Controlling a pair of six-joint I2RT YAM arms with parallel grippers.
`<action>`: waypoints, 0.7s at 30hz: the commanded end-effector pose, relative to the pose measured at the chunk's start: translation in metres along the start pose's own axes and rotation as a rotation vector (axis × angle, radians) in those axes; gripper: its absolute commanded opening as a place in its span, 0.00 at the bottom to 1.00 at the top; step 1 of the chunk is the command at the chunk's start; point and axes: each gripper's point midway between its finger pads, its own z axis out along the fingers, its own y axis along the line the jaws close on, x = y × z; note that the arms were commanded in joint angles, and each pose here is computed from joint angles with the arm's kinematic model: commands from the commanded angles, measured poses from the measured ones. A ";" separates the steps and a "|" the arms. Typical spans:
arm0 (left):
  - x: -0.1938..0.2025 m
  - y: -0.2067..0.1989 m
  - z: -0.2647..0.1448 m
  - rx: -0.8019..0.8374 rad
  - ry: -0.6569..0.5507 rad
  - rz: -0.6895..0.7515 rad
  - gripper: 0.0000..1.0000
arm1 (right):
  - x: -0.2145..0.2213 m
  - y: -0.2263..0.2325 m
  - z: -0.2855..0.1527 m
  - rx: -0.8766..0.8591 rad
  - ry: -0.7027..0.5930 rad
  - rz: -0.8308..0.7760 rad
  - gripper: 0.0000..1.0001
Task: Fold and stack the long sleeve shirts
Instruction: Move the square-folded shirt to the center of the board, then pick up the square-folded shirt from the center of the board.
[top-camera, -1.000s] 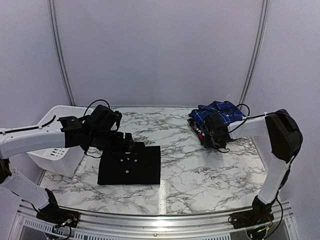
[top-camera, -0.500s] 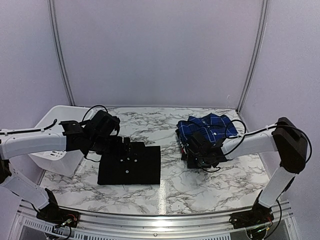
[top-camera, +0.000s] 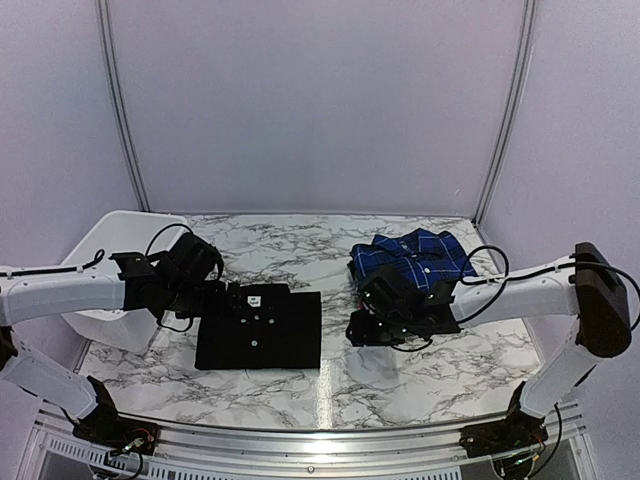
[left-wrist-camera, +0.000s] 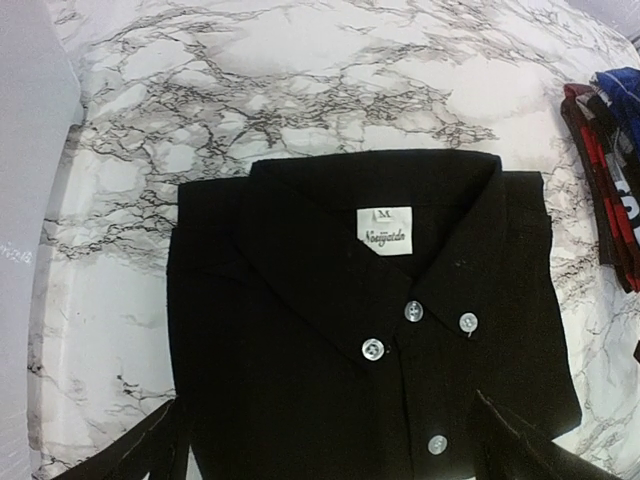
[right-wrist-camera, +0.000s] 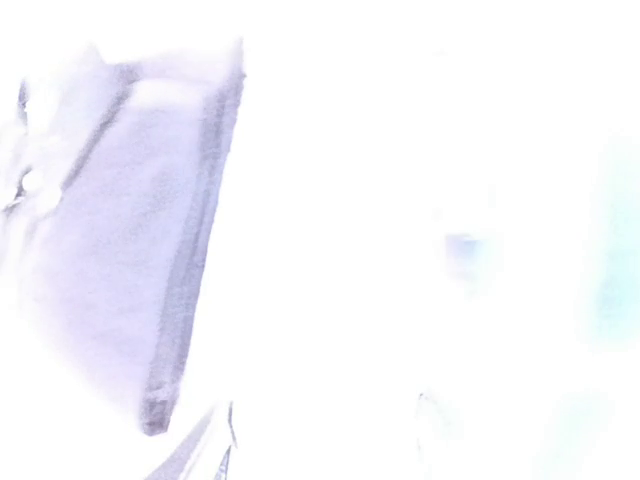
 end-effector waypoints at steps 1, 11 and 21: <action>-0.002 0.021 -0.004 -0.047 -0.017 -0.024 0.99 | -0.013 0.056 -0.004 -0.129 -0.027 -0.044 0.55; 0.005 0.051 -0.002 -0.132 -0.009 -0.042 0.99 | -0.036 0.084 0.032 -0.065 -0.049 -0.082 0.63; 0.008 0.053 0.000 -0.137 -0.003 -0.035 0.99 | -0.041 0.060 0.075 0.004 -0.007 -0.081 0.67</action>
